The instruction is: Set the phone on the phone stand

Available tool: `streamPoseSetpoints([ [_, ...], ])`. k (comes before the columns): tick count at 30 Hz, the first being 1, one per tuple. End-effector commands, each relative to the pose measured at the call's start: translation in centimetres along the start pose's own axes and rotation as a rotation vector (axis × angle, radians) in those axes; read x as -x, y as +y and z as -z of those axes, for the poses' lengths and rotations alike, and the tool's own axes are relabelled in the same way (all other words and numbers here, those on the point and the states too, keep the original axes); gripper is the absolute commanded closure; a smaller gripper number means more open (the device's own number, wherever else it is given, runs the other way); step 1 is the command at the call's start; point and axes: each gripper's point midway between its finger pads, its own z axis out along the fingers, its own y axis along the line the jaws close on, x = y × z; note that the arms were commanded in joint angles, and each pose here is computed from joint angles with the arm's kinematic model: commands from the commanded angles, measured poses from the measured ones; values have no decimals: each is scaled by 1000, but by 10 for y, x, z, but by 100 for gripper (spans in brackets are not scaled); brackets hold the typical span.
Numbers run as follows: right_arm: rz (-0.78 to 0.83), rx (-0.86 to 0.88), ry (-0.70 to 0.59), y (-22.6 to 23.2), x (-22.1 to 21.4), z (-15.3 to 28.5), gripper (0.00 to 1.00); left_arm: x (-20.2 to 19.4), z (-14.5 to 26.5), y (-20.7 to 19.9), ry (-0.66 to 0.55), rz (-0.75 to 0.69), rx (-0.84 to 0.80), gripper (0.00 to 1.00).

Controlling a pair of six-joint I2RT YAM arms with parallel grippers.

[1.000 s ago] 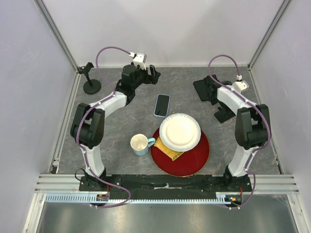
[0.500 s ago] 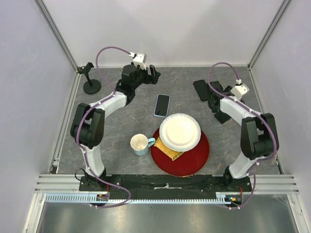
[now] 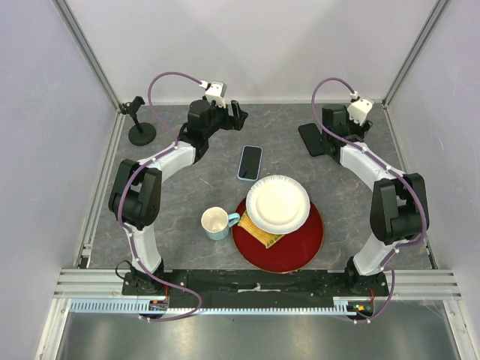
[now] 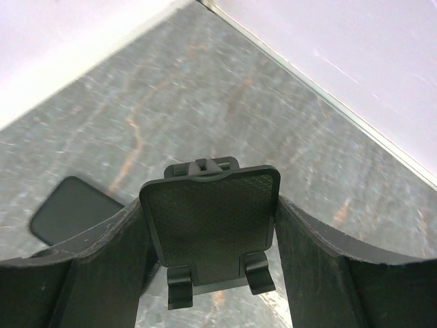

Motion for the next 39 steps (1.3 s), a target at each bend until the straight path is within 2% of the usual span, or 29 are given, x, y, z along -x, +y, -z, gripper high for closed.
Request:
streamPoseSetpoints([
  [1, -13, 127, -92, 36, 54, 4, 100, 14, -7, -8, -35, 11, -25, 14],
  [6, 39, 319, -125, 49, 46, 21, 100, 12, -8, -7, -31, 6, -27, 14],
  [7, 48, 451, -127, 67, 44, 33, 100, 8, -9, -5, -24, 7, -24, 14],
  [10, 48, 634, -162, 96, 51, 55, 100, 9, -9, -5, -23, 12, -23, 14],
  [12, 71, 673, -138, 118, 44, 63, 100, 8, -9, -6, -19, 14, -25, 14],
  [15, 94, 696, -102, 145, 28, 75, 100, 8, -8, -4, -19, 13, -14, 15],
  [24, 134, 693, -42, 189, -11, 95, 100, 11, -5, -2, -24, 8, 2, 15],
  [32, 129, 597, -5, 178, -33, 90, 100, 10, -4, 1, -23, 0, 15, 15],
  [39, 144, 585, 11, 181, -42, 85, 100, 9, -5, 1, -19, 8, 11, 15],
])
